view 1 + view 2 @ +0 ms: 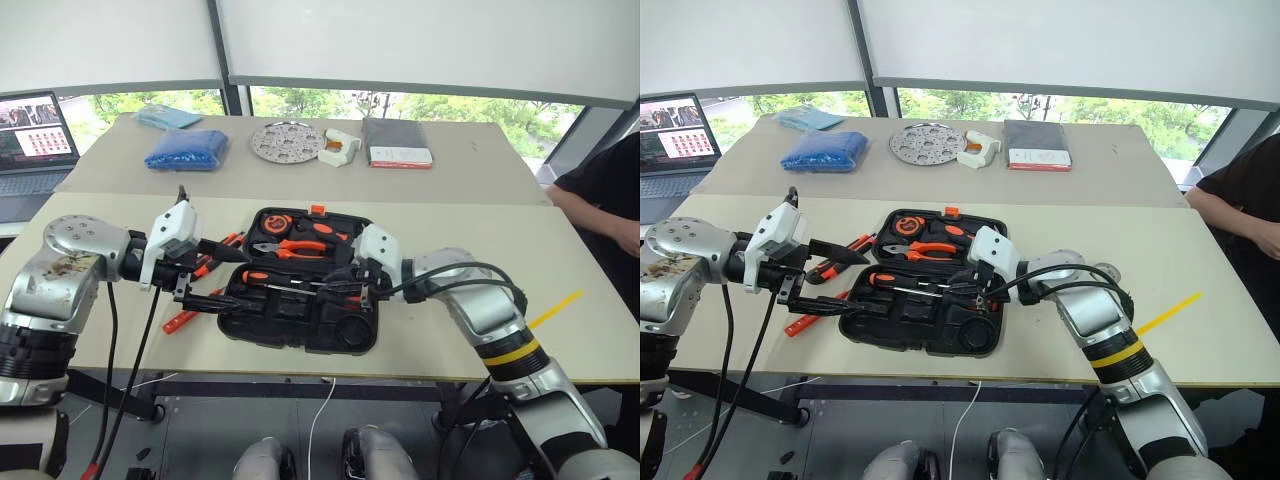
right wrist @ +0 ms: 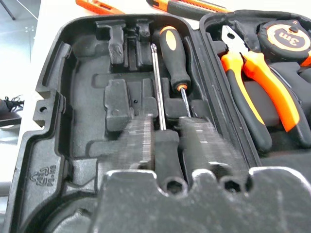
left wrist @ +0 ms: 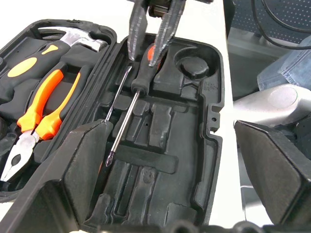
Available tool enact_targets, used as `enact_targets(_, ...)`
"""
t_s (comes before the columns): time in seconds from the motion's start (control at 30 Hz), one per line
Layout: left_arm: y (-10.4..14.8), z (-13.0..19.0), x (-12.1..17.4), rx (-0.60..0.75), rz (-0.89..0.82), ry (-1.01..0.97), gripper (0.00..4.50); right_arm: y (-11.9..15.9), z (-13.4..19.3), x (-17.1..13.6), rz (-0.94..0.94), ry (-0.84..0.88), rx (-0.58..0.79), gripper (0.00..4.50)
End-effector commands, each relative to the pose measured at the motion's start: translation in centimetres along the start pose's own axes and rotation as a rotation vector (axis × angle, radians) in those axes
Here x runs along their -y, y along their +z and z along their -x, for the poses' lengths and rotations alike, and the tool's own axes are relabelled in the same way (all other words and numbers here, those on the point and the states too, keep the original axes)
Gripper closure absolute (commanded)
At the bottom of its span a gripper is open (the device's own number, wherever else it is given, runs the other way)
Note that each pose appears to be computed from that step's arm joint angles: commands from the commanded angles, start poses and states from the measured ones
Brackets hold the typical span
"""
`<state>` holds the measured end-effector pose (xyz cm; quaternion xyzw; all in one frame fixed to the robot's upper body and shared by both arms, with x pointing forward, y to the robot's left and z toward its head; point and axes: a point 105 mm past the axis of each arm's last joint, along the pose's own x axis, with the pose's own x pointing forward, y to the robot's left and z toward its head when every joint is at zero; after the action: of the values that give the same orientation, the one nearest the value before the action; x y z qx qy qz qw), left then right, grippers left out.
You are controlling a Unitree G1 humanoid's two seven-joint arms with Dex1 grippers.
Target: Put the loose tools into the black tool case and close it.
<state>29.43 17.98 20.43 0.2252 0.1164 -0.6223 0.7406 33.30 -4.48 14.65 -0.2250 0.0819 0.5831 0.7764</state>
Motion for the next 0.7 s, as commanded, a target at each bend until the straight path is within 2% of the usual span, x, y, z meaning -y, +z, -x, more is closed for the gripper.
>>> enact_targets(0.03, 0.8, 0.2, -0.4, 0.005, -0.046, 0.020, 0.00, -0.8, -1.4, 0.3, 0.051, -0.022, -0.063, 4.48)
enact_targets(0.2, 0.5, 0.2, -0.4, 0.003, -0.043, 0.031, 0.00, -3.8, -2.8, -0.6, 0.103, 0.000, -0.194, 4.48)
enact_targets(0.27, 0.4, 0.3, -0.4, 0.001, -0.039, 0.040, 0.00, -3.8, -2.9, -0.7, 0.111, -0.003, -0.188, 4.48)
enact_targets(0.4, -0.1, 0.8, -0.4, -0.003, -0.015, 0.080, 0.00, -0.5, -2.2, -0.5, 0.049, -0.008, -0.041, 4.48)
enact_targets(0.5, -1.4, 2.1, -0.5, -0.016, 0.041, 0.191, 0.00, 3.7, 0.1, -0.7, -0.006, 0.028, 0.137, 4.48)
enact_targets(0.53, -1.9, 2.6, -0.5, -0.024, 0.062, 0.230, 0.00, 4.6, 0.9, -0.8, -0.016, 0.042, 0.174, 3.91)
enact_targets(0.6, -3.3, 4.0, 0.0, -0.046, 0.107, 0.310, 0.00, 6.0, 2.9, -1.3, -0.048, 0.074, 0.229, 3.43)
enact_targets(0.7, -5.7, 6.6, 1.4, -0.082, 0.193, 0.438, 0.00, 7.0, 5.6, -2.1, -0.065, 0.106, 0.267, 2.24)
